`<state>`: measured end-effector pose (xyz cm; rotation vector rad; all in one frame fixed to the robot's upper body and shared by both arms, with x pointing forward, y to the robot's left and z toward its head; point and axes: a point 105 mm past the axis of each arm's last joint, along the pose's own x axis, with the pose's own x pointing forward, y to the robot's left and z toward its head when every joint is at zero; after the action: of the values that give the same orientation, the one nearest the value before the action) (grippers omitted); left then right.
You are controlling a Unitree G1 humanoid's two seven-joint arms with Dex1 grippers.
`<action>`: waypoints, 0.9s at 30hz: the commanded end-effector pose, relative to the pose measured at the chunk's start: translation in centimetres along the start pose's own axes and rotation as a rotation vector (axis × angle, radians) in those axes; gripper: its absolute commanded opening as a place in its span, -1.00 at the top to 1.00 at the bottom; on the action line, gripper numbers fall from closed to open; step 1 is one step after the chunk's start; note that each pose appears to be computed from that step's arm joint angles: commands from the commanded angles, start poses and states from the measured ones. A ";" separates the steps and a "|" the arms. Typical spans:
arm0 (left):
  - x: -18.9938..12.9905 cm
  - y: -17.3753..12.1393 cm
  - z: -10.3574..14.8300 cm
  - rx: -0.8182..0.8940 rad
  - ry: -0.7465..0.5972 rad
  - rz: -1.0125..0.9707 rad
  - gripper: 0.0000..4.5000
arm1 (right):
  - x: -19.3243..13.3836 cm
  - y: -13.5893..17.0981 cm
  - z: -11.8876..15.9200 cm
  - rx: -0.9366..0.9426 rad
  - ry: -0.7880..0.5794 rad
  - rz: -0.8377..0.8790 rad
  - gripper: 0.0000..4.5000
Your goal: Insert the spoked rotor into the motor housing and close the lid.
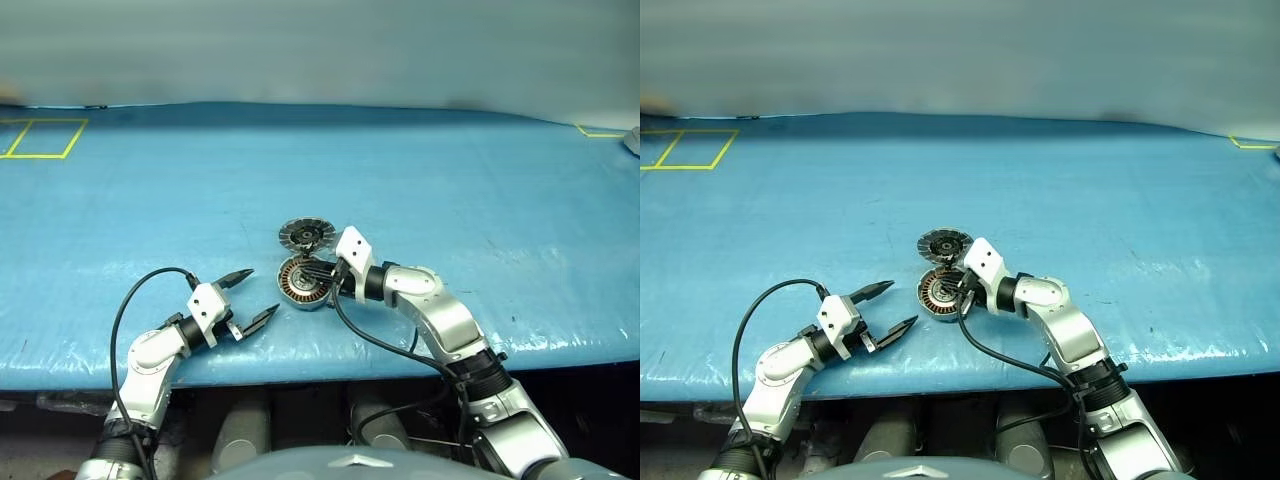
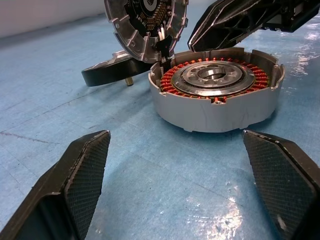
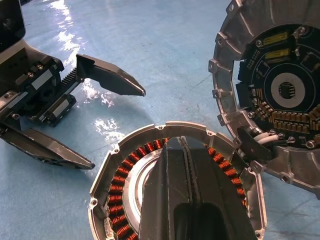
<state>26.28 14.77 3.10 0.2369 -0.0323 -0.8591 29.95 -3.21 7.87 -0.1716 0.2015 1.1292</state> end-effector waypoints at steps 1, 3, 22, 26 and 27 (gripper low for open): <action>0.1 -0.1 0.3 0.012 -0.015 0.001 -1.00 | 0.0 0.3 1.0 -0.018 -0.032 0.017 0.99; 0.1 -0.1 0.3 0.012 -0.015 0.002 -1.00 | 0.0 0.4 0.6 -0.011 -0.019 0.019 0.99; 0.0 -0.1 0.1 0.008 -0.011 0.012 -1.00 | 0.5 0.5 -2.0 -0.036 0.107 0.007 0.99; -0.1 0.1 0.2 0.006 -0.015 0.020 -1.00 | 0.1 0.3 0.1 -0.041 0.029 0.006 0.99; -0.2 0.1 0.2 0.005 -0.017 0.026 -1.00 | 0.0 0.3 0.5 -0.049 0.017 0.003 0.99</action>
<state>26.27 14.93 2.97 0.2333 -0.0279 -0.8411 29.63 -3.07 6.50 -0.2367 0.2593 1.1342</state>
